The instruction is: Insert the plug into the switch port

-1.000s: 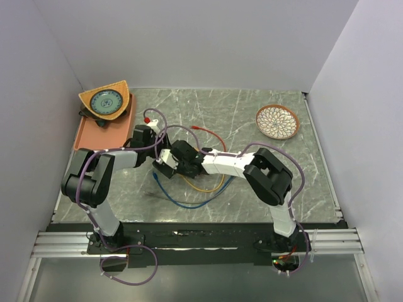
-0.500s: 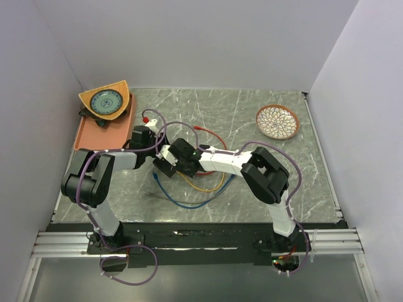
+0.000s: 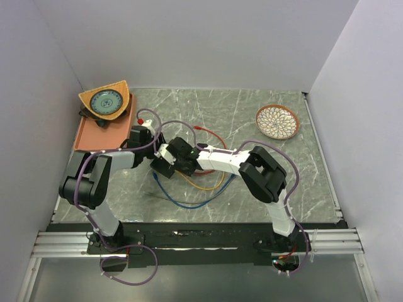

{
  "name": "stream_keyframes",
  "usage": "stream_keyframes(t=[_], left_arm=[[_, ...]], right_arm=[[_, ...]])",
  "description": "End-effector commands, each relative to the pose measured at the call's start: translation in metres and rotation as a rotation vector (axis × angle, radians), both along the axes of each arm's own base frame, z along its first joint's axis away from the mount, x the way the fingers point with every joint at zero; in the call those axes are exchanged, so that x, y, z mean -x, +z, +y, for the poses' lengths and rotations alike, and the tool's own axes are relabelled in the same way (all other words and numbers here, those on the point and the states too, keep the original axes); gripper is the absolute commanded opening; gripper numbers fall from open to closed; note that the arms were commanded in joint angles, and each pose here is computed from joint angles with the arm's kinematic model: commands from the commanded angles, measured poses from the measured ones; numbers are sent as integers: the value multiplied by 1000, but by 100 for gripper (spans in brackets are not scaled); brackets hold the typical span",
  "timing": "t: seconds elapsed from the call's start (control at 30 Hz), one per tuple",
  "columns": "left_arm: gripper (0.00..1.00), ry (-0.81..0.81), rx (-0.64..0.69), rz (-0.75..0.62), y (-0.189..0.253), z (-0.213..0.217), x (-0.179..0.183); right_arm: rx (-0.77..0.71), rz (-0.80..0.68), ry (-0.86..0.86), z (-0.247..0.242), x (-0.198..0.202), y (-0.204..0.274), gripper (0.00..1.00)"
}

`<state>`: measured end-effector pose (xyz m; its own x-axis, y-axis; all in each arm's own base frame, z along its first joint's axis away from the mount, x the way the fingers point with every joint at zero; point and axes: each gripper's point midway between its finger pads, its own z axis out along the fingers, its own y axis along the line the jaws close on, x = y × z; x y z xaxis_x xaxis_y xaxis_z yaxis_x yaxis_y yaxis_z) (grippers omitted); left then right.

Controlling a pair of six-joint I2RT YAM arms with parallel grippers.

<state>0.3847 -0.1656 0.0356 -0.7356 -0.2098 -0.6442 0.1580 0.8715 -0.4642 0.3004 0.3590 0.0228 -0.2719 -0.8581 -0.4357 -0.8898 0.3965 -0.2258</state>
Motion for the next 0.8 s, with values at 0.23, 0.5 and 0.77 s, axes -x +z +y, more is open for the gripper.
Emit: stream_keyframes(t=[0.23, 0.5, 0.77], left_arm=[[70, 229, -58, 212, -6, 43, 19], [76, 336, -79, 153, 29, 60, 2], [82, 340, -21, -24, 104, 61, 0]], right_arm=[[-212, -208, -55, 46, -41, 61, 25], [-117, -283, -154, 13, -48, 78, 67], [-265, -258, -171, 9, -27, 134, 99]])
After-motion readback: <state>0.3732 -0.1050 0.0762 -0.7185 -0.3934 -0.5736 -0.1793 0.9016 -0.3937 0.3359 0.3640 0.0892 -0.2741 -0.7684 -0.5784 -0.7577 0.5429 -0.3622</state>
